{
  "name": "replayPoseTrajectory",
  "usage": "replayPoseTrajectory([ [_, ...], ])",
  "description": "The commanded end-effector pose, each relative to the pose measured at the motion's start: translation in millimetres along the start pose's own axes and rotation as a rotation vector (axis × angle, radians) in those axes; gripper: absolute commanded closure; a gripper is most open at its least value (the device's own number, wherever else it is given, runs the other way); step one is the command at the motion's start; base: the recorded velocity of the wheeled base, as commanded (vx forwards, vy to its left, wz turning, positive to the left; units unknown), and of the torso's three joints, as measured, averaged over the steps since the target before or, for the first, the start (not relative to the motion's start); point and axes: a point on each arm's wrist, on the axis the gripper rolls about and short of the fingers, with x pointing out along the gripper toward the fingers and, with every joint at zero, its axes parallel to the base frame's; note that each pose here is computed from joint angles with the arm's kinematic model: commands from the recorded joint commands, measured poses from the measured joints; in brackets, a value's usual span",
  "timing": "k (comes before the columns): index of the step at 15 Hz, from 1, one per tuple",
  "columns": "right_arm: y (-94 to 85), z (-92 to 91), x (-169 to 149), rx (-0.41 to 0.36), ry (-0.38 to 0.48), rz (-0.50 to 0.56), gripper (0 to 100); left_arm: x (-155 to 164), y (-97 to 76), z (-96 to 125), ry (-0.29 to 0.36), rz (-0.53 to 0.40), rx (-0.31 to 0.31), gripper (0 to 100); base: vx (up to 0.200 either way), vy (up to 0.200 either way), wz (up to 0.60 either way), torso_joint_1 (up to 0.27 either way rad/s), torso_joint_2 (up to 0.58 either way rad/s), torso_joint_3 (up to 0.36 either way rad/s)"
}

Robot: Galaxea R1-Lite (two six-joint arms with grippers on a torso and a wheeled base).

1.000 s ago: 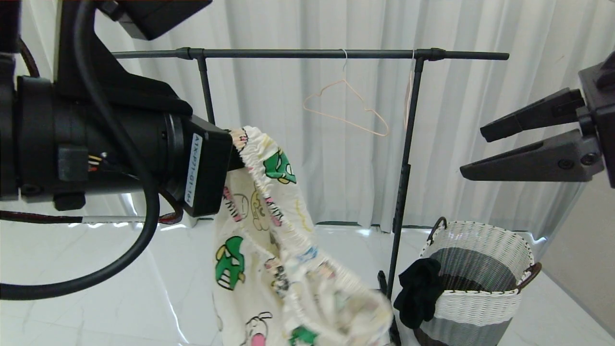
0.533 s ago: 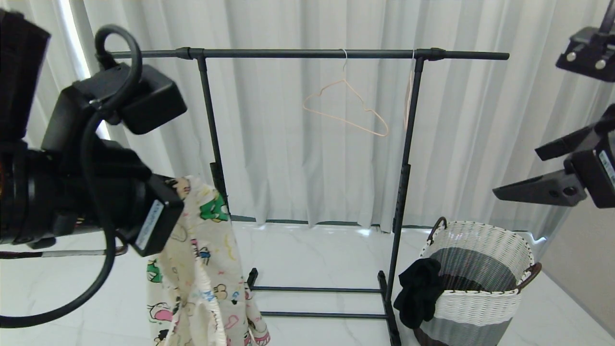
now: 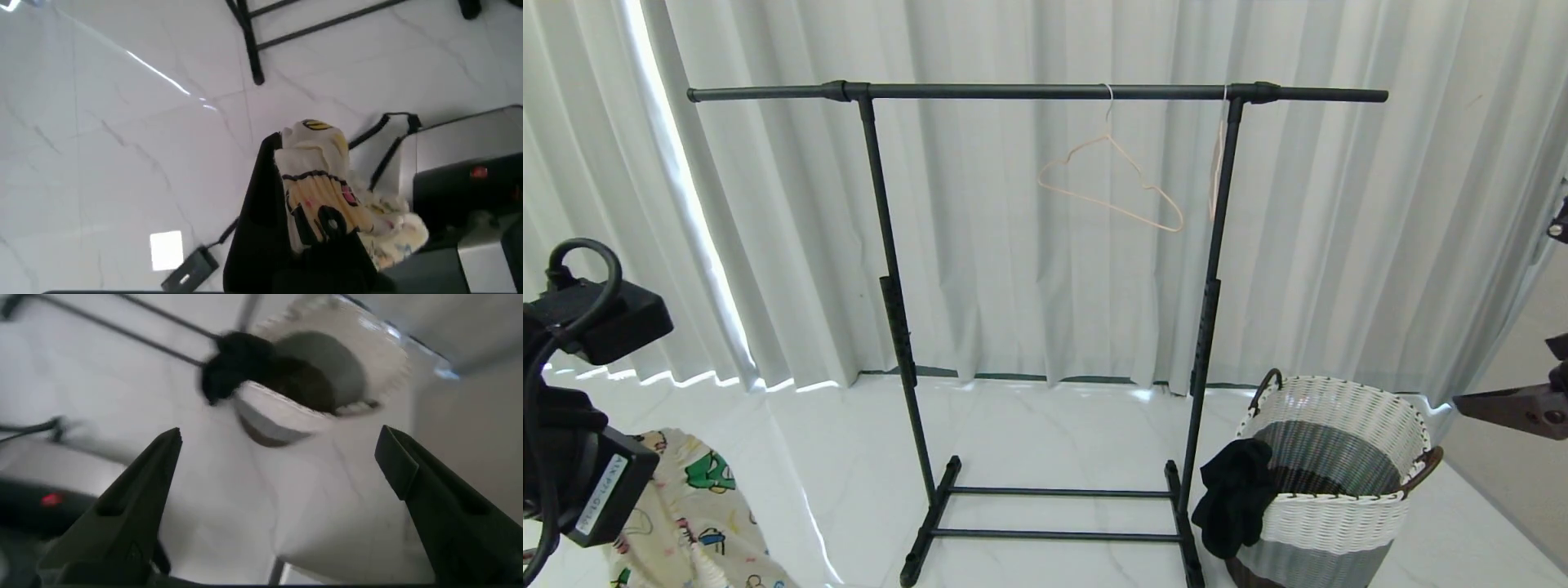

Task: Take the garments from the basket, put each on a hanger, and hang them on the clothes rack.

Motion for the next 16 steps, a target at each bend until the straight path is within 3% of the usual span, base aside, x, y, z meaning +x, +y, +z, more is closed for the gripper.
replayPoseTrajectory([
  [1,-5.4,-11.0,8.7,0.028,0.053,-0.086,0,-4.4,1.9,-17.7,-0.038,0.046,-0.053,100,0.0,0.0,0.0,0.0,0.0,0.0],
  [5,-6.8,-10.7,11.5,0.14,0.046,-0.073,0,-3.5,0.7,-32.8,-0.161,0.123,-0.062,100,0.0,0.0,0.0,0.0,0.0,0.0],
  [12,-7.3,-9.4,9.9,0.144,0.031,-0.072,0,-2.3,-0.3,-35.5,-0.153,0.122,-0.063,100,0.0,0.0,0.0,0.0,0.0,0.0],
  [16,-7.3,-8.6,9.9,0.147,0.024,-0.071,0,-3.0,-0.1,-35.0,-0.159,0.124,-0.064,100,0.0,0.0,0.0,0.09,-0.29,-0.187],
])
